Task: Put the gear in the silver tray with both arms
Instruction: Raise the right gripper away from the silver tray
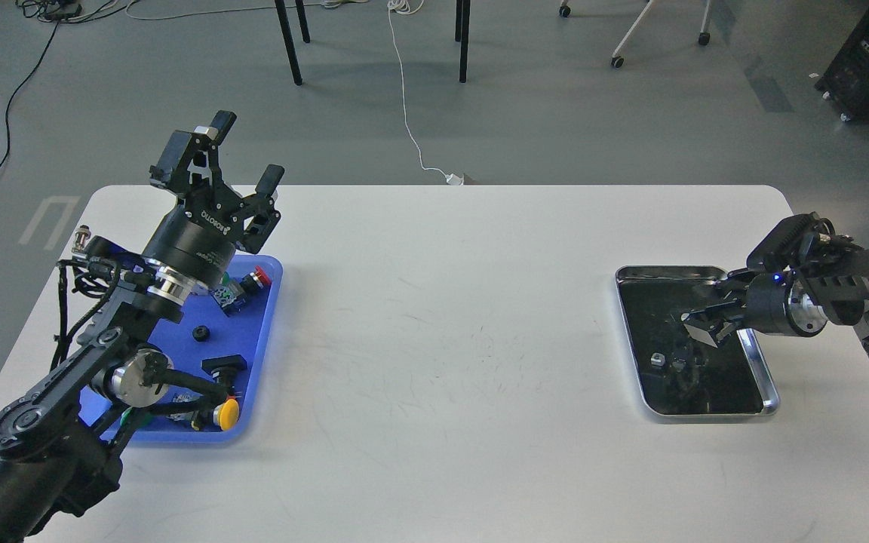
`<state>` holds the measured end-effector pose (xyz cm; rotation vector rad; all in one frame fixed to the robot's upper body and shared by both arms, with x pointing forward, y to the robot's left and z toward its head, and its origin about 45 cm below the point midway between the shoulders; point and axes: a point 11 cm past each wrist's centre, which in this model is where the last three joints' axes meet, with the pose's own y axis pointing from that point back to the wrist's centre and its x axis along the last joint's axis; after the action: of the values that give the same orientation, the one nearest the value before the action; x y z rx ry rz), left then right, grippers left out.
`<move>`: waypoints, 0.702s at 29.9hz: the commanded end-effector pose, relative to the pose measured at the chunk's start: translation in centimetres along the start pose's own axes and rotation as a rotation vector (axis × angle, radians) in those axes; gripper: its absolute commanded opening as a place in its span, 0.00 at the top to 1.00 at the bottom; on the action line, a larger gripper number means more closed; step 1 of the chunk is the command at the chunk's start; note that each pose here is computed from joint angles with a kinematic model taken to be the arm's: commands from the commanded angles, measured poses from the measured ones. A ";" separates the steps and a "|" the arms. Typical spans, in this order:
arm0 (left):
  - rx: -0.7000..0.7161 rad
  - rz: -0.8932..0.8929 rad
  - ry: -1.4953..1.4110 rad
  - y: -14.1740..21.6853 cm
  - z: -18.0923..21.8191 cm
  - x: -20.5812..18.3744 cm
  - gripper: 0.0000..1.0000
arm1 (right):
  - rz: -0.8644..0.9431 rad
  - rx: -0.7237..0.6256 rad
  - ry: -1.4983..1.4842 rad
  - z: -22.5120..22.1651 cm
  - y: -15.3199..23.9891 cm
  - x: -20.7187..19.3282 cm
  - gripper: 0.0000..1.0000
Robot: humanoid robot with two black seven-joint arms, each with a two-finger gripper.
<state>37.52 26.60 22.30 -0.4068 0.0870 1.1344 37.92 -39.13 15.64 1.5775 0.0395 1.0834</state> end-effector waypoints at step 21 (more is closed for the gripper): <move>-0.028 -0.019 0.030 0.2 0.3 -1.6 0.02 | 0.943 0.471 -1.719 -5.7 2.1 13.9 0.06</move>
<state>36.73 25.80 22.71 -0.4339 0.0904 1.1136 40.70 -28.12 25.37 2.4892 -1.5598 0.2551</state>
